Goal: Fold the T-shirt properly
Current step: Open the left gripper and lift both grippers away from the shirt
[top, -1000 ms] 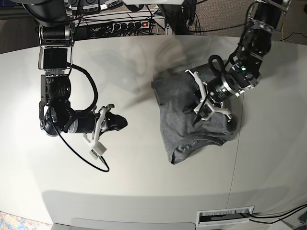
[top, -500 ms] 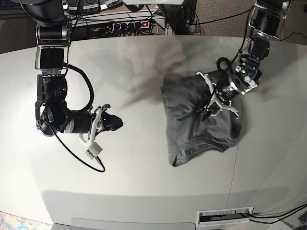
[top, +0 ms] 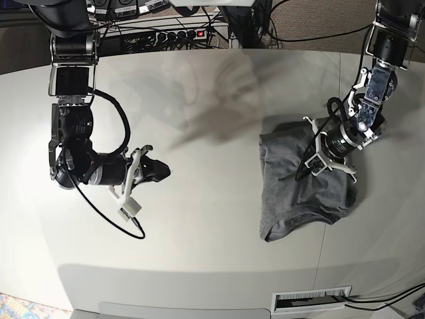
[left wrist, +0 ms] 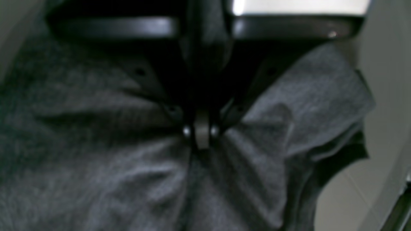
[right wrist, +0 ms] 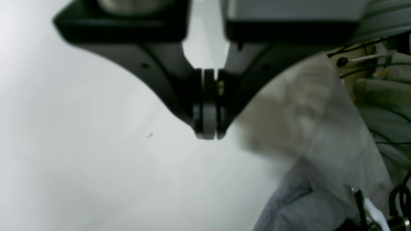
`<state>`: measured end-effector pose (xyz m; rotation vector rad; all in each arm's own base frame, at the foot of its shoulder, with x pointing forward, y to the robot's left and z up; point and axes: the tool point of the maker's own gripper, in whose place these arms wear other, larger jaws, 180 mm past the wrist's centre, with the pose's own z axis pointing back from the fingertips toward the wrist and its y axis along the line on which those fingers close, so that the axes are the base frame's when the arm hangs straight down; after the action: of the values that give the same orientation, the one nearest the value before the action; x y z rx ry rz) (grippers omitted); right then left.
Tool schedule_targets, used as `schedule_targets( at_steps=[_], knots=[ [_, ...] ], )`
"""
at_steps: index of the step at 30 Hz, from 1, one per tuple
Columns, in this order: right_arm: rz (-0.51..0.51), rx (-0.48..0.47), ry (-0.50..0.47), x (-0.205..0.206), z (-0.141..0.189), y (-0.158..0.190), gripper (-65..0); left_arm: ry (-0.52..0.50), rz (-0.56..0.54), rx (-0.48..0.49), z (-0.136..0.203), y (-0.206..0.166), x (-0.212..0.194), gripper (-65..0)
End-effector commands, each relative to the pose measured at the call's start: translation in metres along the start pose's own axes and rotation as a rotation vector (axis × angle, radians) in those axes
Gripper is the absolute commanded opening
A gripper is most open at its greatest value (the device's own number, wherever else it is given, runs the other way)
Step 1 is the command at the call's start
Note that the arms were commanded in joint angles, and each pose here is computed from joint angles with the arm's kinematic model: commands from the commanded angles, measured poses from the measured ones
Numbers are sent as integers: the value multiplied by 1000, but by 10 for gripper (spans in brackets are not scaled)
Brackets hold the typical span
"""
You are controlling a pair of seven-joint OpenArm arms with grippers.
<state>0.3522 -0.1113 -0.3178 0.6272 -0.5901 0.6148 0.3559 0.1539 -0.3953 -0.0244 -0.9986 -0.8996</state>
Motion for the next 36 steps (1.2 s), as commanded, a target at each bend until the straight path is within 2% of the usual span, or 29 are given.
schedule_targets(
  at_steps=[1, 7, 10, 14, 18, 24, 32, 36],
  knots=[
    [34, -22, -50, 19, 14, -5, -650, 15, -33, 32, 3, 17, 1, -650],
    [76, -160, 38, 4, 39, -33, -650, 12, -79, 76, 8, 32, -3, -650],
    [98, -225, 86, -6, 54, -45, -650, 51, -59, 97, 5, 44, -19, -650],
    [140, -301, 101, -15, 68, -54, -650, 66, -11, 107, 3, 53, -30, -650],
    [168, -381, 94, -22, 80, -60, -650, 43, 17, 106, 3, 53, -24, -650],
    [85, -462, 39, -41, 110, -70, -650, 3, 30, 103, 8, 56, 8, -650],
    [42, -557, -36, -57, 149, -70, -650, 0, 87, 176, 29, 65, 65, -650],
    [42, -579, -29, -72, 157, -61, -650, 18, 102, 203, 45, 55, 71, -650]
  ],
)
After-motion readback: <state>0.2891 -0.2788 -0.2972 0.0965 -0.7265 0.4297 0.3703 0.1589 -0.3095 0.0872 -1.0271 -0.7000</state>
